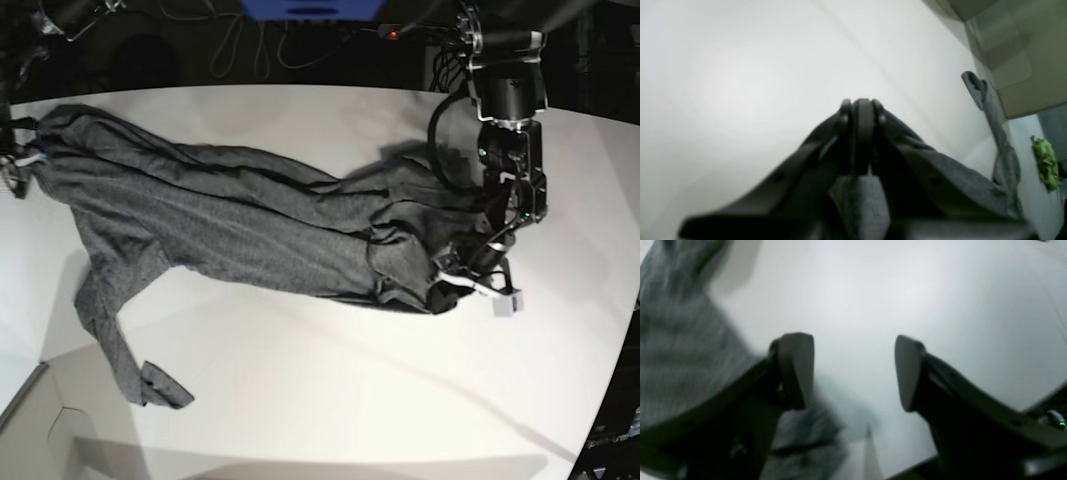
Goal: Layout the t-shirt on the table in an organized manner, then fold the t-shirt properly
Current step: 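Stretch the shirt between both grippers and lower it flat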
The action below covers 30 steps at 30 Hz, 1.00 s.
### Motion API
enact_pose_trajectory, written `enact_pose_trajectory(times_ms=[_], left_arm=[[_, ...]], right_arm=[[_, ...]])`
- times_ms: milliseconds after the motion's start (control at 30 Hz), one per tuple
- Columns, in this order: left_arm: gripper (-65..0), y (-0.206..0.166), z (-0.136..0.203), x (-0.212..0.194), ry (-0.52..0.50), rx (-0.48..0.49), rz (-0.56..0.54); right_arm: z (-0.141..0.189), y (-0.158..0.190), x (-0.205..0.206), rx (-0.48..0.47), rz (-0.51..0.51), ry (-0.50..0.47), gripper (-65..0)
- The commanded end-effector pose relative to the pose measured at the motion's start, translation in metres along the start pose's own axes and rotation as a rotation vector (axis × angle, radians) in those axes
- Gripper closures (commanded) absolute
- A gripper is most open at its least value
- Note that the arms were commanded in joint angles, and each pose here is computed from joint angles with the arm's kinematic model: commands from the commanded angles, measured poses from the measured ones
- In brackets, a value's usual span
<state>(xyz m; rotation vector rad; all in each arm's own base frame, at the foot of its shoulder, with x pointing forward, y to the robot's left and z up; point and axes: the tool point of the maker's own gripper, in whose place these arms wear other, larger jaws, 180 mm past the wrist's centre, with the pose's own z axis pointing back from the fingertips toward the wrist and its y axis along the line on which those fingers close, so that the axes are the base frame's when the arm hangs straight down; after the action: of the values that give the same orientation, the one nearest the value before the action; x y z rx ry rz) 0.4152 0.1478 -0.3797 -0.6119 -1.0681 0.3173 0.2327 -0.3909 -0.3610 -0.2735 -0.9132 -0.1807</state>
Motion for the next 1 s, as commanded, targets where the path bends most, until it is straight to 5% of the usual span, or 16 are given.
enact_pose_trajectory(times_ms=[0, 100, 233, 600, 667, 833, 967], left_arm=[[-0.1, -0.006, -0.001, 0.019, -0.053, -0.026, -0.008], [-0.1, -0.006, -0.001, 0.019, -0.053, -0.025, -0.009], [-0.1, -0.004, 0.0, 0.017, -0.049, -0.022, -0.009], [-0.1, -0.001, 0.003, 0.012, -0.04, -0.014, -0.006], [-0.1, -0.001, 0.003, 0.012, -0.04, -0.014, -0.006], [-0.1, 0.006, 0.007, 0.02, -0.046, -0.003, -0.03], [-0.1, 0.018, 0.013, 0.032, -0.067, 0.02, -0.036]], right_arm=[[-0.005, 0.016, 0.034, 0.057, 0.043, -0.095, -39.3], [-0.022, 0.068, 0.053, 0.193, 0.147, -0.11, -39.3], [-0.052, 0.116, 0.074, 0.314, 0.137, -0.12, -39.3], [-0.11, 0.126, 0.062, 0.394, -0.019, 0.017, -38.1], [-0.11, 0.124, 0.063, 0.392, -0.018, 0.015, -33.1], [-0.106, 0.117, 0.082, 0.372, 0.001, -0.035, 0.0], [-0.094, 0.103, 0.116, 0.327, 0.019, -0.133, 0.0]])
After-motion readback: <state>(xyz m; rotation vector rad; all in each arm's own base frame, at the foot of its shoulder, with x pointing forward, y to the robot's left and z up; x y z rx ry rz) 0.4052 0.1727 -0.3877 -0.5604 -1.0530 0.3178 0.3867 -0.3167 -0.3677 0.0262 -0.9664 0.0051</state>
